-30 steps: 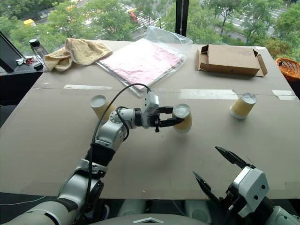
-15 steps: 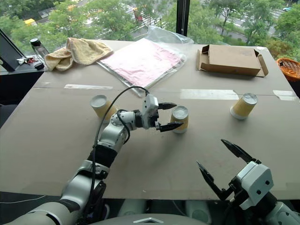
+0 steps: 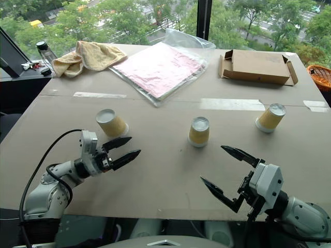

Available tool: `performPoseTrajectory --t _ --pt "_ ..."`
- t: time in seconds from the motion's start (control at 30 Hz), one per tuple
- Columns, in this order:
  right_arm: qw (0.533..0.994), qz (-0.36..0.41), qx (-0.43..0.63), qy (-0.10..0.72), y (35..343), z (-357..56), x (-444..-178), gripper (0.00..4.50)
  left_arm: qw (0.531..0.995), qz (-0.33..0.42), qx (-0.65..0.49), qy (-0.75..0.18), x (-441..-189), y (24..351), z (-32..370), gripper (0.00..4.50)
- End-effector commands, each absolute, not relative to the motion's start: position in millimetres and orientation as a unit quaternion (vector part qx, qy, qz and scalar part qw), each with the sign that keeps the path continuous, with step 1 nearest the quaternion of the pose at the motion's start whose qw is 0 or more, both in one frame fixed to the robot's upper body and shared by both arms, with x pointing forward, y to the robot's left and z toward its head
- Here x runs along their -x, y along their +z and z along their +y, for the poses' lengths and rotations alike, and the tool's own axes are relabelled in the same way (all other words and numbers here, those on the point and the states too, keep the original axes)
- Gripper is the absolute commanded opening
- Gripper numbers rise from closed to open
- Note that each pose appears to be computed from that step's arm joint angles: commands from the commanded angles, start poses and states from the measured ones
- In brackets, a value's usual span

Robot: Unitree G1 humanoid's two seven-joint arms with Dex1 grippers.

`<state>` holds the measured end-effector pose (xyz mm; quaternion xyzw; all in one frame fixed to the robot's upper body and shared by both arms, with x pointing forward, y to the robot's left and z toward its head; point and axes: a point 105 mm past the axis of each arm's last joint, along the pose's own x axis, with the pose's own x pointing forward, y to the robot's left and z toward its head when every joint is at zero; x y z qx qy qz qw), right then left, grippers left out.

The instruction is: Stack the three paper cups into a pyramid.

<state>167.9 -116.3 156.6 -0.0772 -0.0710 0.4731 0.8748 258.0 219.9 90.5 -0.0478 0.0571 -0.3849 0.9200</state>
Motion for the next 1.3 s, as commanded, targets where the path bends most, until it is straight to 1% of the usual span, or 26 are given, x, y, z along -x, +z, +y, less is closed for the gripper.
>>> performPoseTrajectory --t 0.03,0.1,0.17,0.23,0.33,0.4,0.6,0.67,0.73,0.77,0.8,0.93,1.0,1.07,1.17,1.3 --pt "0.860 -0.077 0.070 0.500 160 -111 -166 4.50 0.953 0.026 0.031 -0.299 -265 101 249 4.47" --pt "0.854 -0.074 0.069 0.510 158 -110 -166 4.50 0.968 0.014 0.025 -0.249 -271 104 265 4.47" --pt "0.853 -0.072 0.069 0.512 156 -111 -167 4.50 0.974 0.007 0.015 -0.225 -275 107 273 4.47" --pt "0.853 -0.073 0.068 0.513 156 -111 -167 4.50 0.974 0.004 -0.004 -0.226 -276 109 273 4.47" --pt "0.852 -0.072 0.064 0.515 155 -111 -166 4.50 0.976 -0.015 -0.011 -0.216 -291 123 274 4.47" --pt "0.852 -0.070 0.063 0.515 153 -111 -165 4.50 0.973 -0.023 -0.017 -0.229 -300 130 270 4.47" --pt "0.854 -0.071 0.062 0.512 151 -111 -166 4.50 0.968 -0.028 -0.030 -0.249 -324 139 261 4.47" --pt "0.855 -0.070 0.062 0.510 151 -111 -165 4.50 0.963 -0.025 -0.026 -0.265 -328 139 256 3.96" --pt "0.858 -0.070 0.063 0.506 150 -112 -165 4.50 0.959 -0.025 -0.031 -0.281 -328 139 251 3.19" --pt "0.859 -0.069 0.064 0.503 150 -112 -165 4.50 0.956 -0.026 -0.033 -0.290 -329 140 249 2.66" --pt "0.861 -0.069 0.064 0.499 150 -113 -165 4.50 0.949 -0.029 -0.037 -0.311 -328 142 242 2.48" --pt "0.870 -0.064 0.066 0.485 147 -116 -164 4.50 0.906 -0.030 -0.012 -0.422 -319 153 202 2.47" --pt "0.875 -0.061 0.069 0.475 145 -118 -164 4.50 0.868 -0.019 -0.005 -0.496 -311 155 172 2.47" --pt "0.880 -0.059 0.072 0.466 144 -119 -163 4.50 0.839 -0.011 -0.003 -0.544 -310 155 152 2.47" --pt "0.885 -0.060 0.074 0.456 144 -119 -162 4.50 0.811 -0.009 -0.016 -0.584 -313 153 135 2.47" --pt "0.893 -0.059 0.076 0.440 145 -119 -158 4.50 0.790 -0.006 -0.027 -0.612 -324 150 115 2.47"
